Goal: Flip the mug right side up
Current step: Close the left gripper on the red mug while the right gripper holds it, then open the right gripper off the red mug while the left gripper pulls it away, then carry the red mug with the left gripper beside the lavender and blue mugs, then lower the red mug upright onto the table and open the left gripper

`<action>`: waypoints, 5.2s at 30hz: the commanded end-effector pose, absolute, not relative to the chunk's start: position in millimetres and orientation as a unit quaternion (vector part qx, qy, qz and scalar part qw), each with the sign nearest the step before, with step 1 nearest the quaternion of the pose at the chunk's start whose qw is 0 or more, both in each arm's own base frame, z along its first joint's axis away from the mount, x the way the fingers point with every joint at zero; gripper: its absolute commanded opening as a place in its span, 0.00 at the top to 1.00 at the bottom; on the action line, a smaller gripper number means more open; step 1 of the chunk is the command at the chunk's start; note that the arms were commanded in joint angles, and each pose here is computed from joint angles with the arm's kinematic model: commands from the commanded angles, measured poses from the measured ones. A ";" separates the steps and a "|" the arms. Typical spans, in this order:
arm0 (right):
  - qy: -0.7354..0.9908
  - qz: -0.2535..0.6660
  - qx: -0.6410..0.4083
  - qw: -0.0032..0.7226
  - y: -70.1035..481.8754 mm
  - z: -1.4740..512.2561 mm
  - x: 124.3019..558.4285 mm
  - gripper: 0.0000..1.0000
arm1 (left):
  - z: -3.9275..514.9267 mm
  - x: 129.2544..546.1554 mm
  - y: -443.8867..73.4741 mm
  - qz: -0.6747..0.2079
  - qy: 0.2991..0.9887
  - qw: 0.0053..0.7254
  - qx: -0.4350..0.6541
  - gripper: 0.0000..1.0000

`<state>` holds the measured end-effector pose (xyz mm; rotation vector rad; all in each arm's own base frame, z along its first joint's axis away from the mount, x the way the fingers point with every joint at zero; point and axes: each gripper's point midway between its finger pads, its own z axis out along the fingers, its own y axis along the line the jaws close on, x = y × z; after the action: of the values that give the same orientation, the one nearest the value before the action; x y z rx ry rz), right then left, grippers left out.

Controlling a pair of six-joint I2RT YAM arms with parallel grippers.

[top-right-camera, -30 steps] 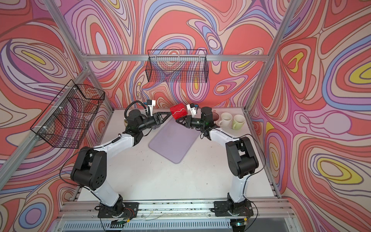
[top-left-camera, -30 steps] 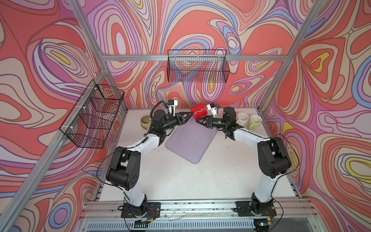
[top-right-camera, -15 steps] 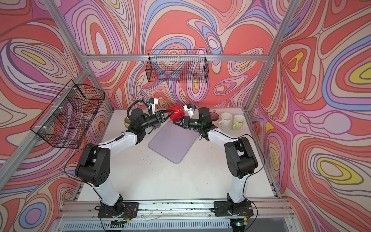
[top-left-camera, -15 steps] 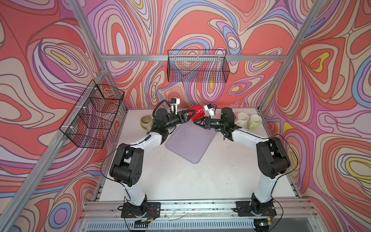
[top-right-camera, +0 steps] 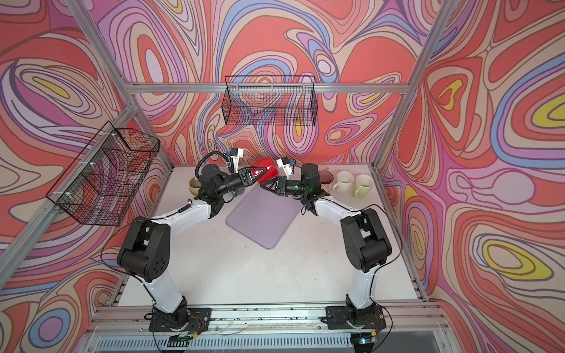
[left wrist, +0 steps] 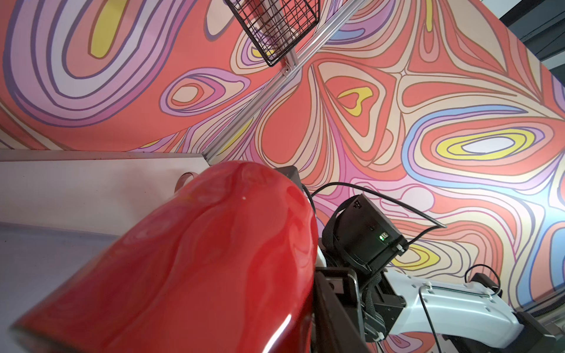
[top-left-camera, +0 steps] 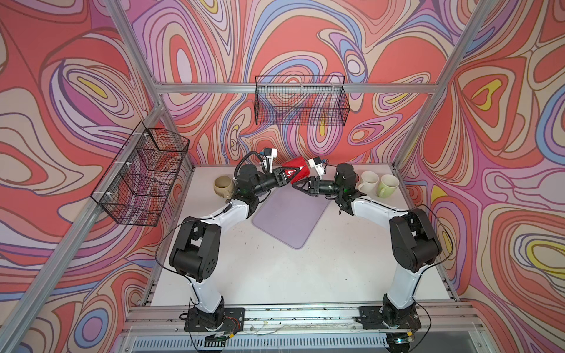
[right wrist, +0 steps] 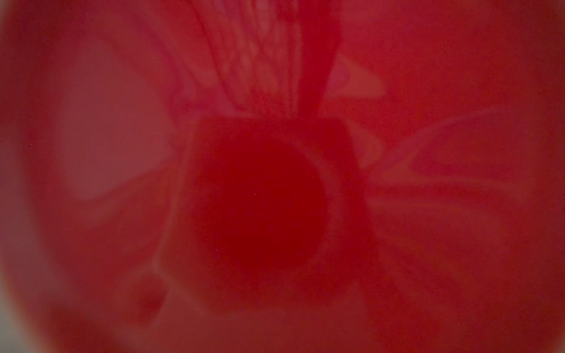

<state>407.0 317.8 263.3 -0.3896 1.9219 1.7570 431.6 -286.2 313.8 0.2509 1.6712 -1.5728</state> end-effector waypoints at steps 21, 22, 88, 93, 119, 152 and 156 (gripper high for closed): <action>0.664 0.663 -0.182 0.294 321.3 284.7 401.5 0.61 | 335.4 430.1 -285.7 -0.624 0.640 0.433 0.115 1.00; 0.662 0.665 -0.182 0.295 321.0 286.6 401.6 0.61 | 337.1 429.6 -285.4 -0.624 0.639 0.434 0.116 1.00; 0.757 0.569 -0.117 0.298 273.3 215.3 430.2 0.55 | 189.9 409.8 -83.7 -0.105 0.963 0.238 0.073 1.00; 0.760 0.565 -0.109 0.302 271.2 211.1 430.1 0.55 | 170.8 418.2 -76.1 -0.093 0.969 0.217 0.067 1.00; 0.761 0.571 -0.082 0.297 268.7 193.8 431.7 0.59 | 108.1 460.5 -82.3 -0.073 0.982 0.164 0.065 1.00; 0.764 0.569 -0.075 0.293 265.7 184.4 428.6 0.59 | 77.9 488.4 -101.8 -0.042 0.984 0.145 0.090 1.00; 0.764 0.571 -0.073 0.292 265.8 182.0 428.2 0.59 | 75.0 490.1 -104.0 -0.042 0.984 0.142 0.094 1.00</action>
<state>426.8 269.6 182.6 -0.2054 2.0500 1.5313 484.4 -102.9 68.8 0.2324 2.8565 -0.1459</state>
